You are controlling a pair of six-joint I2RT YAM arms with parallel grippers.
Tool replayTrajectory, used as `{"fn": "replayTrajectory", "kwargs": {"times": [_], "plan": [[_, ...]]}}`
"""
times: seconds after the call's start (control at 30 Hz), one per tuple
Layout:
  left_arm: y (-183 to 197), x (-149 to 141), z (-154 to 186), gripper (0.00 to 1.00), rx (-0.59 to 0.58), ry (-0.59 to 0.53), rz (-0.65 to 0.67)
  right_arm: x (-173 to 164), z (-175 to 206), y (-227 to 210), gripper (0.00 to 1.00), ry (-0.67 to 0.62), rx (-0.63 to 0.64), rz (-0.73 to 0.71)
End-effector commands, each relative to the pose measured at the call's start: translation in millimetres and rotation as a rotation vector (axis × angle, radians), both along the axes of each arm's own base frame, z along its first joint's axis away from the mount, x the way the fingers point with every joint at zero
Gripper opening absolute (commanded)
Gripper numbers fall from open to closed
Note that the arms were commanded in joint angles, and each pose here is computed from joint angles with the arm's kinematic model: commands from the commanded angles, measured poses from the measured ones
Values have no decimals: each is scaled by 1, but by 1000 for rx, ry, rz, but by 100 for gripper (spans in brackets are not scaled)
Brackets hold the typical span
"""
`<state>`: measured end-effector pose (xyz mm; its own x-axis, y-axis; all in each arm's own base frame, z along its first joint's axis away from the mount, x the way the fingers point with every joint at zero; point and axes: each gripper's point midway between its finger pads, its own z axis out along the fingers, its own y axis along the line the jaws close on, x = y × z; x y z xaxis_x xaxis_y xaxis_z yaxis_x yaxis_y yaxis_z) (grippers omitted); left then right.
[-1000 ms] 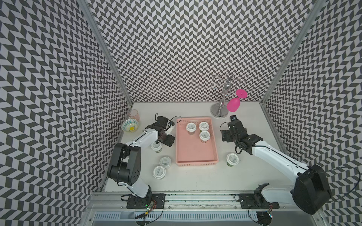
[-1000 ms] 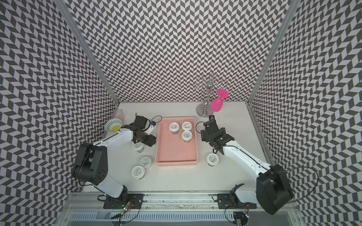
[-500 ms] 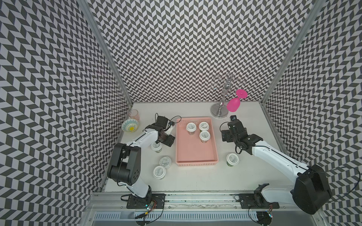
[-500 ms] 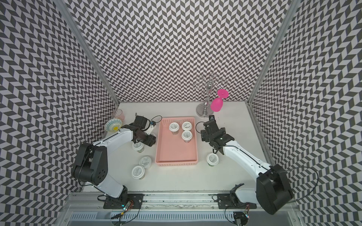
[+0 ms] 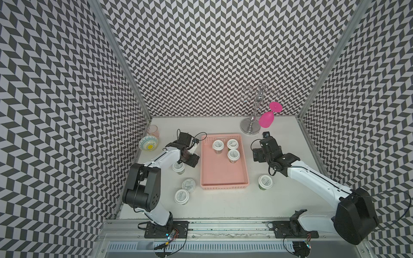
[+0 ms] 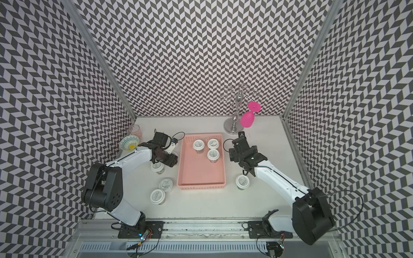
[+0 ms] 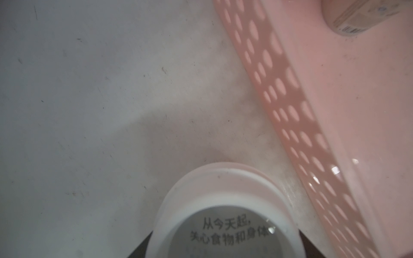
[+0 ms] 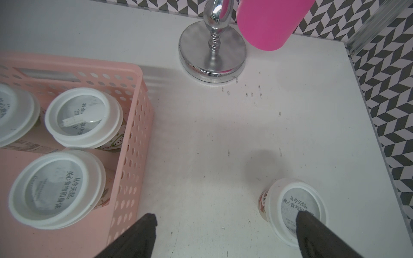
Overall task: Put the yogurt in the basket
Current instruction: Pick up the yogurt from the center of the board, then place the yogurt in the basket.
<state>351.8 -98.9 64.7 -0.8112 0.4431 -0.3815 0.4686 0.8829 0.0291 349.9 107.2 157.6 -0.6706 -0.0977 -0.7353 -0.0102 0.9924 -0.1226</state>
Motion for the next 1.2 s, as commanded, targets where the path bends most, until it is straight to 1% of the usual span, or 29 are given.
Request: {"fn": "replayTrajectory", "kwargs": {"times": [0.0,0.17,0.4,0.8,0.97,1.17], "plan": [[-3,6,20,73,-7,-56,-4,4,11,0,100,-51,20,-6],[-3,8,26,73,-5,-72,-1,4,10,0,100,-48,17,-4],[-2,16,46,72,-5,-107,4,5,9,0,100,-48,15,-5],[-4,28,108,71,-11,-179,-1,5,9,-1,100,-47,11,-8],[-13,32,129,70,-43,-194,-22,5,9,-1,100,-48,10,-9],[-39,31,131,70,-57,-176,-87,5,8,-1,100,-45,9,-8]]}}
